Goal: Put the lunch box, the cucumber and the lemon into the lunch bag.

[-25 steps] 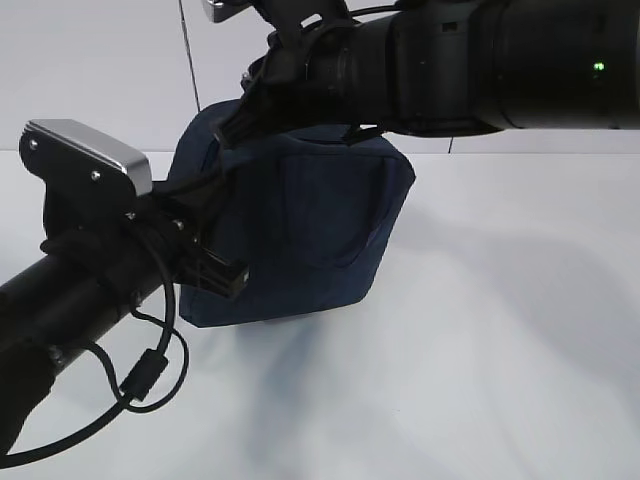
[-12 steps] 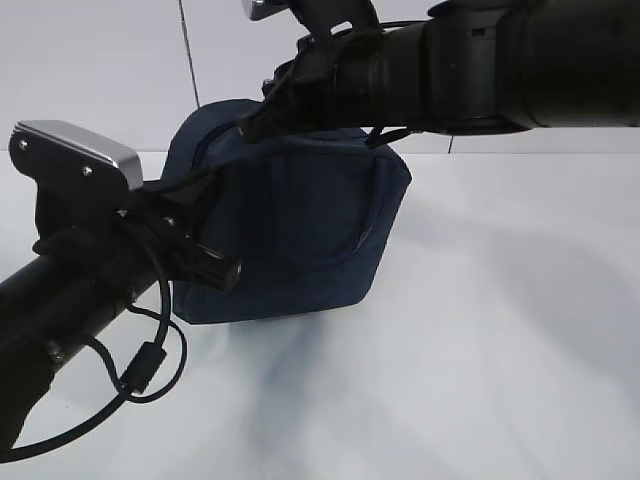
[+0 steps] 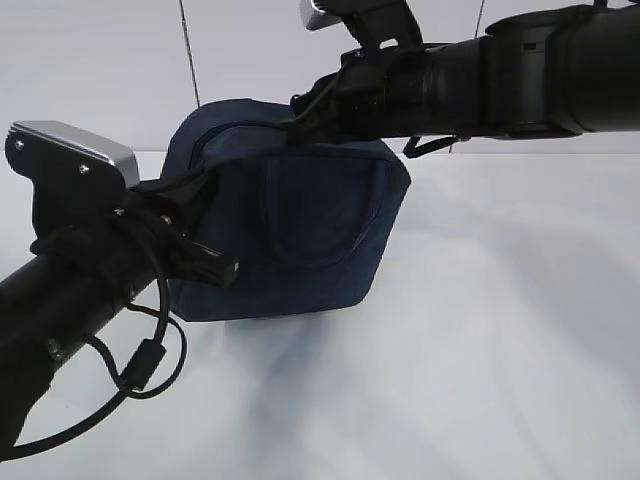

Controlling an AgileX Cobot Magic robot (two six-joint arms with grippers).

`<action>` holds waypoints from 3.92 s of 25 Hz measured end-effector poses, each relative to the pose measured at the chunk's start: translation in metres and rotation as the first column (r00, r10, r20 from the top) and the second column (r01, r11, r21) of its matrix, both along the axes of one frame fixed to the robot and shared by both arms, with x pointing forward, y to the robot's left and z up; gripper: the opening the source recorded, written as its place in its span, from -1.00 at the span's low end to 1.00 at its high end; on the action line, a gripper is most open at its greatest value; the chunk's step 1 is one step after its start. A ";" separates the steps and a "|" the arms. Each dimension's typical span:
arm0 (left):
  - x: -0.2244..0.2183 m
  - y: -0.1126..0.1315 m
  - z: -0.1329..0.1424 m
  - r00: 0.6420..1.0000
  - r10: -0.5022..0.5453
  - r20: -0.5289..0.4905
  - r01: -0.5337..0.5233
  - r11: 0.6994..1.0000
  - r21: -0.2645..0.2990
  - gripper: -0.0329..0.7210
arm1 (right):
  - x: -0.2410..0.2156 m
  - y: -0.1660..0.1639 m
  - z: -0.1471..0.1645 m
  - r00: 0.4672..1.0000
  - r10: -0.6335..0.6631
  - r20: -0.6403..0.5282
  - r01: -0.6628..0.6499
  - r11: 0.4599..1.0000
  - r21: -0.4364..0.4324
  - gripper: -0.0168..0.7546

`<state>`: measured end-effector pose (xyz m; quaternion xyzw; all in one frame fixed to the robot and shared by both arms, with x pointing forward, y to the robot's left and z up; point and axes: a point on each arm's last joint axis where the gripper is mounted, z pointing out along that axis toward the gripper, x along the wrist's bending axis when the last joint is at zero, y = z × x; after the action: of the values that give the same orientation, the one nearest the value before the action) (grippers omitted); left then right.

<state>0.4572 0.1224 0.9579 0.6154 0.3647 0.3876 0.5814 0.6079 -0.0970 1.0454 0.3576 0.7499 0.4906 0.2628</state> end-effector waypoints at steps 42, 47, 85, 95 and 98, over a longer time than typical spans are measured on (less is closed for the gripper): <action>0.001 0.003 -0.002 0.998 0.040 -0.040 -0.042 0.998 -0.044 -0.89 | 0.038 -0.117 -0.062 0.975 0.065 -0.214 0.005 0.951 0.310 -0.90; 0.002 0.003 -0.007 0.997 0.047 -0.054 -0.049 0.998 -0.036 -0.89 | 0.038 -0.125 -0.061 0.973 0.064 -0.220 0.015 0.940 0.340 -0.90; 0.005 0.005 -0.030 0.981 0.101 -0.167 -0.099 0.995 0.015 -0.89 | 0.036 -0.155 -0.054 0.969 0.117 -0.219 -0.008 0.897 0.443 -0.90; 0.006 0.006 -0.038 0.974 0.116 -0.195 -0.111 0.993 0.036 -0.90 | 0.031 -0.151 -0.047 0.960 0.209 -0.189 -0.086 0.857 0.509 -0.90; 0.006 0.006 -0.041 0.974 0.119 -0.192 -0.113 0.993 0.041 -0.90 | 0.032 -0.151 -0.044 0.959 0.222 -0.177 -0.101 0.851 0.516 -0.90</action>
<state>0.4631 0.1281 0.9172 0.6365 0.4492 0.3642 0.5103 0.6394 -0.2477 1.0015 0.4032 0.6492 0.6443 0.0298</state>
